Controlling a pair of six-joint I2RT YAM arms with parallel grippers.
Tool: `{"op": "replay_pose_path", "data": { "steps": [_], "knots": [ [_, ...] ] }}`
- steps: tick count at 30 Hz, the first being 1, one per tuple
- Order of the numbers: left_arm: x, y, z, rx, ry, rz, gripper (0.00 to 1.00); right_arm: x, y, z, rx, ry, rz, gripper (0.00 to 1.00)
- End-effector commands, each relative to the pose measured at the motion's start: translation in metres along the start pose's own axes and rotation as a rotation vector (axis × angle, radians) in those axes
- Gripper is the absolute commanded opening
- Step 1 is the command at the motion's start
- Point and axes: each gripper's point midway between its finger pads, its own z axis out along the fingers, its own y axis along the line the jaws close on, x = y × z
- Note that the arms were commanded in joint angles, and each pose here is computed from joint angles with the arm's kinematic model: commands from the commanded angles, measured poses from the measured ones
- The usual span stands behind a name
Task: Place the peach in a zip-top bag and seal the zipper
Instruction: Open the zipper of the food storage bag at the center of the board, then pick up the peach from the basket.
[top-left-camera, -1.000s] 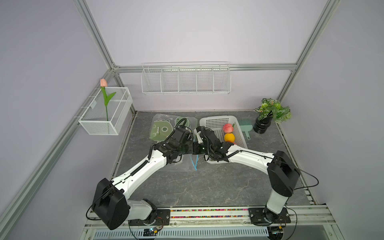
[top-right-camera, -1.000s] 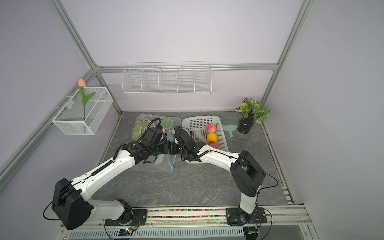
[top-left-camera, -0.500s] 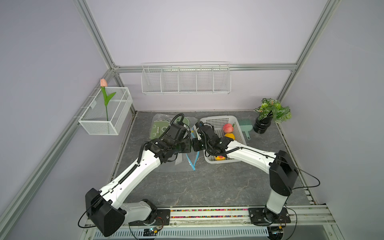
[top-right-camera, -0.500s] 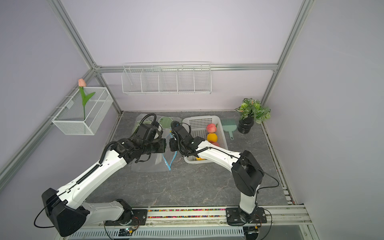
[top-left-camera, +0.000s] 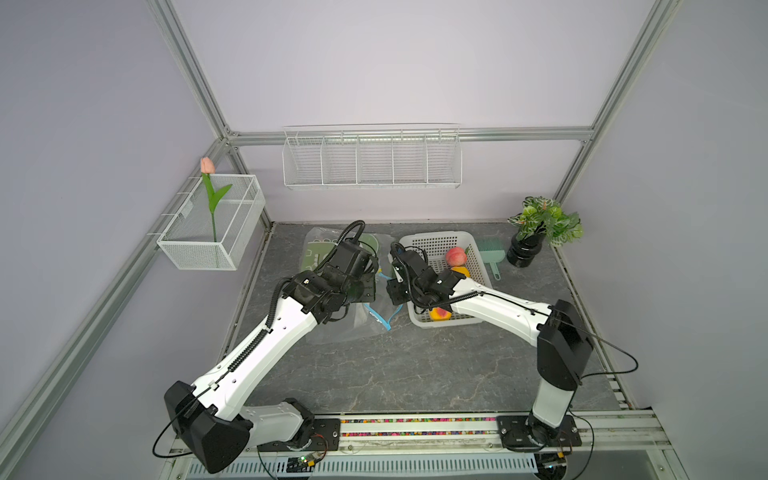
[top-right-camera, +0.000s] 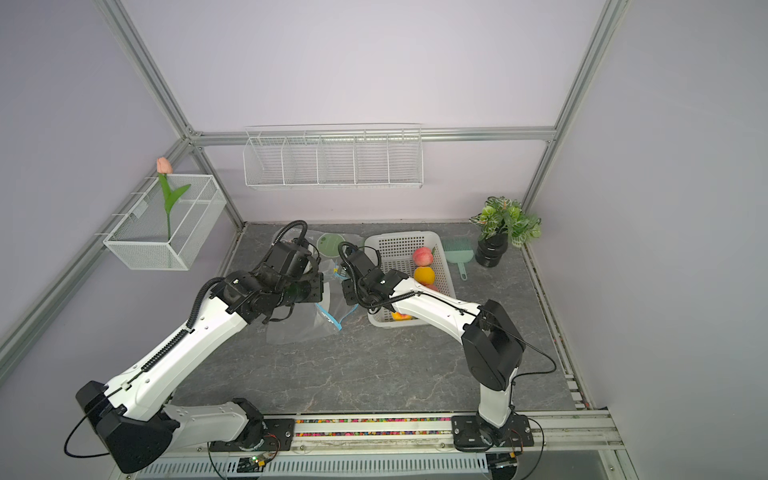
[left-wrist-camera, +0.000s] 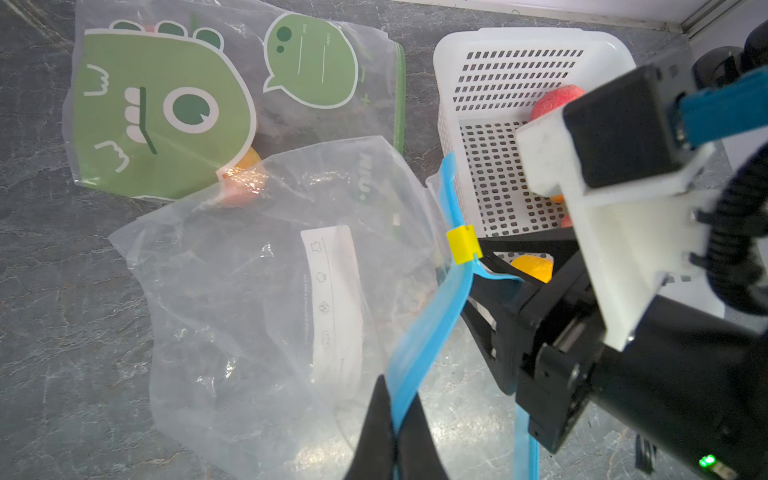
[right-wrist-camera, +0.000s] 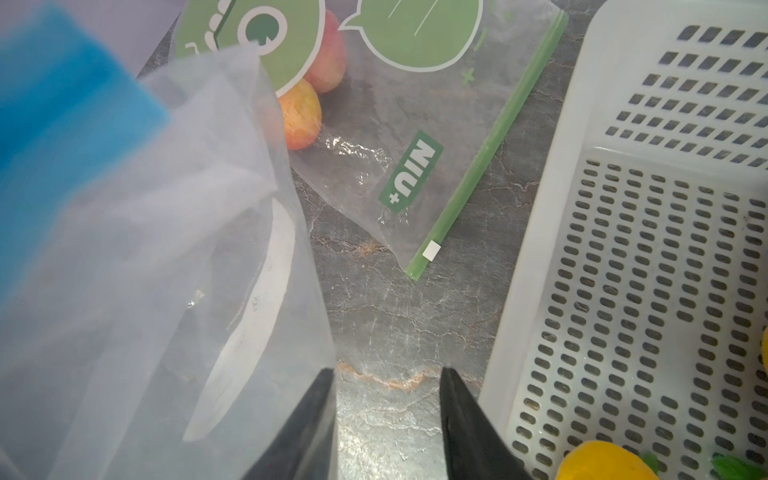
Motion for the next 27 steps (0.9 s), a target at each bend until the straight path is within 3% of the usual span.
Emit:
{"op": "replay_pose_path", "data": {
  "steps": [1,13,23,27],
  "knots": [
    [-0.002,-0.005,-0.010,0.032,-0.017,0.012,0.00,0.006,-0.001,0.002,0.007,0.034,-0.039,0.47],
    [0.007,-0.023,0.008,0.129,0.020,-0.010,0.00,-0.015,0.040,-0.042,-0.258,-0.077,-0.112,0.60],
    [0.011,-0.020,0.014,0.107,0.038,-0.018,0.00,-0.021,0.033,-0.073,-0.331,-0.160,-0.101,0.67],
    [0.010,-0.019,0.013,0.100,0.030,-0.025,0.00,-0.022,0.006,-0.086,-0.280,-0.197,-0.055,0.69]
  ]
}}
